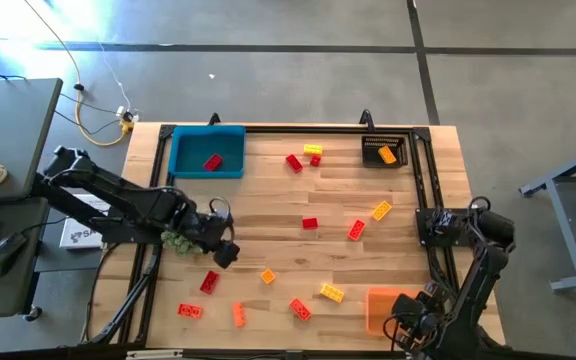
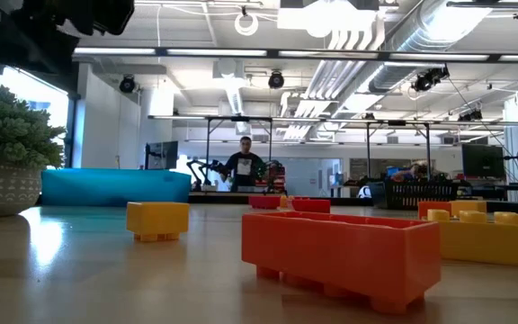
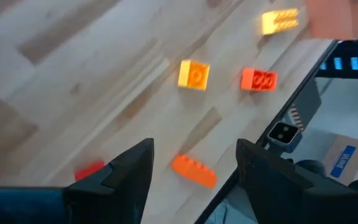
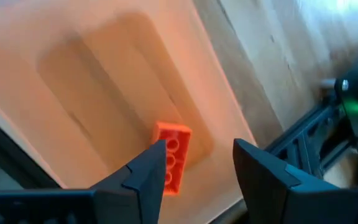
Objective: Sort & place blocks by color
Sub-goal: Put the red game piece into the blue bin
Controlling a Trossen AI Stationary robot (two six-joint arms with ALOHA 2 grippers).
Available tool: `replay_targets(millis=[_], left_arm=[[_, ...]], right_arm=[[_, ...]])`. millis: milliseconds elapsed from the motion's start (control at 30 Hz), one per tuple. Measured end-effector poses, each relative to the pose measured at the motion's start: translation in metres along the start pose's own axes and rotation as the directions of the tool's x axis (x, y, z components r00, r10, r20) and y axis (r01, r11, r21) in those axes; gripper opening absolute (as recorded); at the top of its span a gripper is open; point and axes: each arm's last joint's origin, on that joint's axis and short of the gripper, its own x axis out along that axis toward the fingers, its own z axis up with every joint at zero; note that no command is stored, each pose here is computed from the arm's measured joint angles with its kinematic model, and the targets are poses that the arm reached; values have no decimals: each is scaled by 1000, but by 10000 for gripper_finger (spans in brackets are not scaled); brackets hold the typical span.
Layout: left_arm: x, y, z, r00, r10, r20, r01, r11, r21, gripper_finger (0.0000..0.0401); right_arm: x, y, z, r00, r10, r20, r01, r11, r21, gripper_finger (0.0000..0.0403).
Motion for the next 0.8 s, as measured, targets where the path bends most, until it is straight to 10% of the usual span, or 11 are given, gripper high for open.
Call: replay_targets(millis=[800], left_arm=[[44,3,-74,949,291,-124,-309,938,-158,216]], right_arm=[[-51,-88,88,878,97,468,-111,994,1,172]])
